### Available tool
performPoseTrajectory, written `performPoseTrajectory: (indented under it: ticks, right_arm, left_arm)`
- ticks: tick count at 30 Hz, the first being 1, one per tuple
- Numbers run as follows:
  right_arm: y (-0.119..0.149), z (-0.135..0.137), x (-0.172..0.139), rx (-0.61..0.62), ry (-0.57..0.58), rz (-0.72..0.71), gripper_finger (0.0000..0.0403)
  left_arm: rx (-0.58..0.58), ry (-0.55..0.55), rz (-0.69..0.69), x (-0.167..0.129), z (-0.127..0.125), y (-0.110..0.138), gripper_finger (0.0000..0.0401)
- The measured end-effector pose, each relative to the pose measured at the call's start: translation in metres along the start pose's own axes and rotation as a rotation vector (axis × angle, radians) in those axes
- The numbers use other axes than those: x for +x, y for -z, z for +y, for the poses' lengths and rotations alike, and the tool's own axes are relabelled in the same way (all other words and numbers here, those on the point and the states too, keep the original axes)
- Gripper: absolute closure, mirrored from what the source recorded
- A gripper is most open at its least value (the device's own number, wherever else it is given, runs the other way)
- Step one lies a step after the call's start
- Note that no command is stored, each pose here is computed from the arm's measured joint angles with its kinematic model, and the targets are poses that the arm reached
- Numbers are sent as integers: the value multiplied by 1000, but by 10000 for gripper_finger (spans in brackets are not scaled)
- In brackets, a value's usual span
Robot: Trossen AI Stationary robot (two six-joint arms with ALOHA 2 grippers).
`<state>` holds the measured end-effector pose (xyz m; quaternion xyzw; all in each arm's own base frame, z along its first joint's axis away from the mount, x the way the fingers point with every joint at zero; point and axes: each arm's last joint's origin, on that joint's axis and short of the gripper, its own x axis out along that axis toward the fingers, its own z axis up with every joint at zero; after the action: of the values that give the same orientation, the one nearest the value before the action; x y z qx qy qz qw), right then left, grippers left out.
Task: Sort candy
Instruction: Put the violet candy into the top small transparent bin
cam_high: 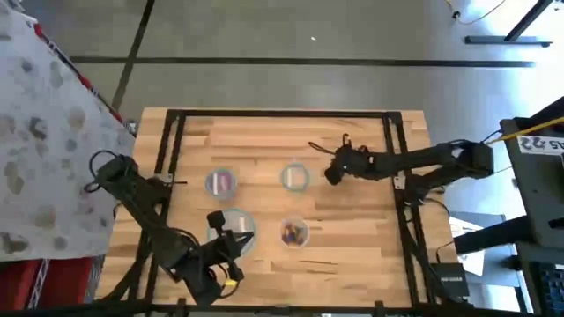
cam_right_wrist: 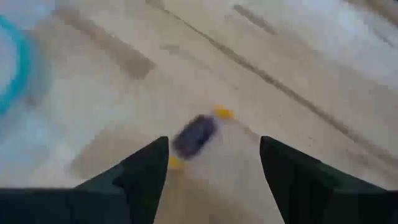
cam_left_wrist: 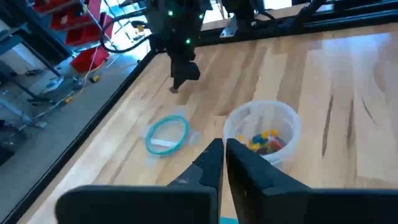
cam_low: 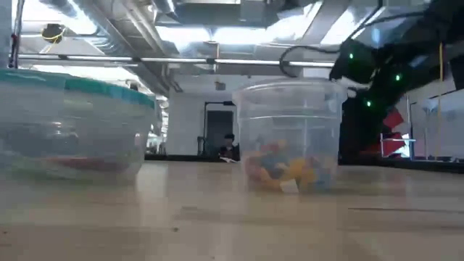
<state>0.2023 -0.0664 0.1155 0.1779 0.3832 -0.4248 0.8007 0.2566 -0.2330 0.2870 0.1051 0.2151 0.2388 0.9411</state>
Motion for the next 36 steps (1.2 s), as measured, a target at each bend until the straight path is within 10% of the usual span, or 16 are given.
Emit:
performPoseTrajectory:
  ticks: [11, 23, 36]
  right_arm:
    - [6, 9, 21, 9, 7, 3, 181]
    - [10, 14, 1, -90, -105, 43, 391]
    - [17, 63, -102, -274, -765, -191, 402]
  left_arm:
    - [-51, -10, 2, 5, -1, 10, 398]
    - [-69, 4, 1, 4, -3, 9, 398]
    - [-87, 20, 16, 4, -3, 9, 398]
